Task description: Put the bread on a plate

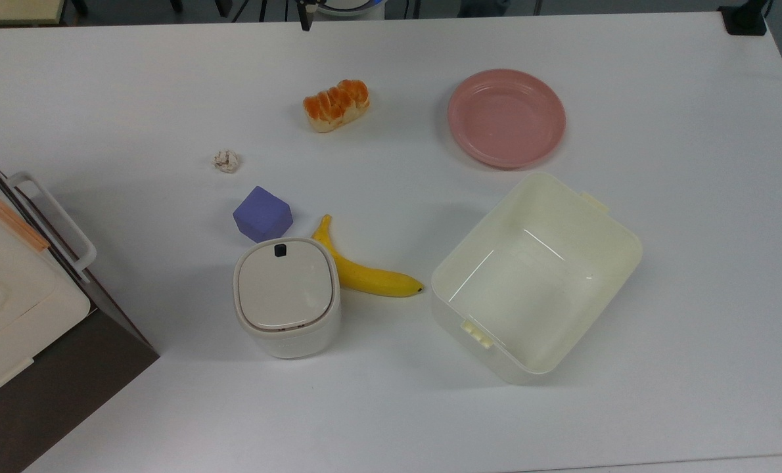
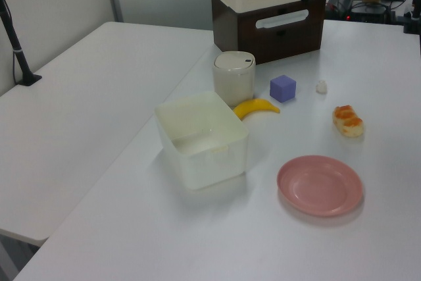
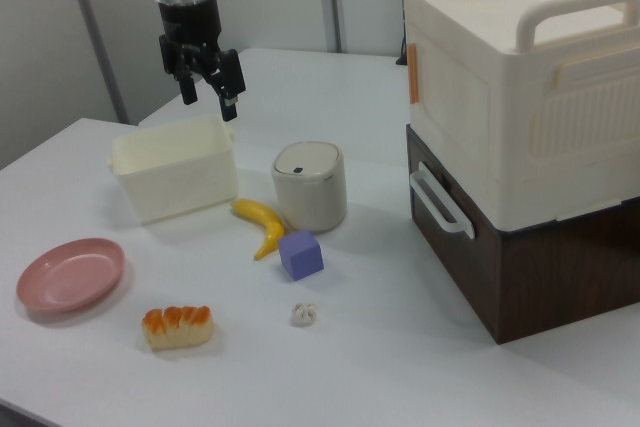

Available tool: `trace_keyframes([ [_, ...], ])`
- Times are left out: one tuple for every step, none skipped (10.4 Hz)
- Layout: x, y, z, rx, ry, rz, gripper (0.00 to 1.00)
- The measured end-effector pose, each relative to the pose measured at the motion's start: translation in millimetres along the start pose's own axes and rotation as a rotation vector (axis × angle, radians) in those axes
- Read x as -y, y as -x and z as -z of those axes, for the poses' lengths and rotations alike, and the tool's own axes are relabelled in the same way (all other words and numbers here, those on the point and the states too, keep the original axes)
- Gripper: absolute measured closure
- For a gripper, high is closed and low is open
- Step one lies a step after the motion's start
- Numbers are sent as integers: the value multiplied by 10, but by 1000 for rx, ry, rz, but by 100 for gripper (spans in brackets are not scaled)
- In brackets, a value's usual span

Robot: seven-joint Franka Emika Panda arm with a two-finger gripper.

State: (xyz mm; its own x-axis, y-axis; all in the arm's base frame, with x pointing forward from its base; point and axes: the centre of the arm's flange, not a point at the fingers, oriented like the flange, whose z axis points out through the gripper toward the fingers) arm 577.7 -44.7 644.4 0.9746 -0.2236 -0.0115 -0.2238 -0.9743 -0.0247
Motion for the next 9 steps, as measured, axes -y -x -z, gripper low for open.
trace_keyframes([
  [1,-1,-7,1,0,0,0],
  [-1,13,32,-5,-9,3,0],
  [0,40,84,-12,-30,5,0],
  [-27,9,105,-37,-34,-1,0],
  [-99,-27,105,-52,-34,-13,0],
  [-169,-44,114,-61,-35,-23,0],
  [-209,-63,125,-74,-36,-31,0],
  [-233,-68,125,-76,-36,-35,0],
  [-233,-74,110,-75,-35,-35,0],
])
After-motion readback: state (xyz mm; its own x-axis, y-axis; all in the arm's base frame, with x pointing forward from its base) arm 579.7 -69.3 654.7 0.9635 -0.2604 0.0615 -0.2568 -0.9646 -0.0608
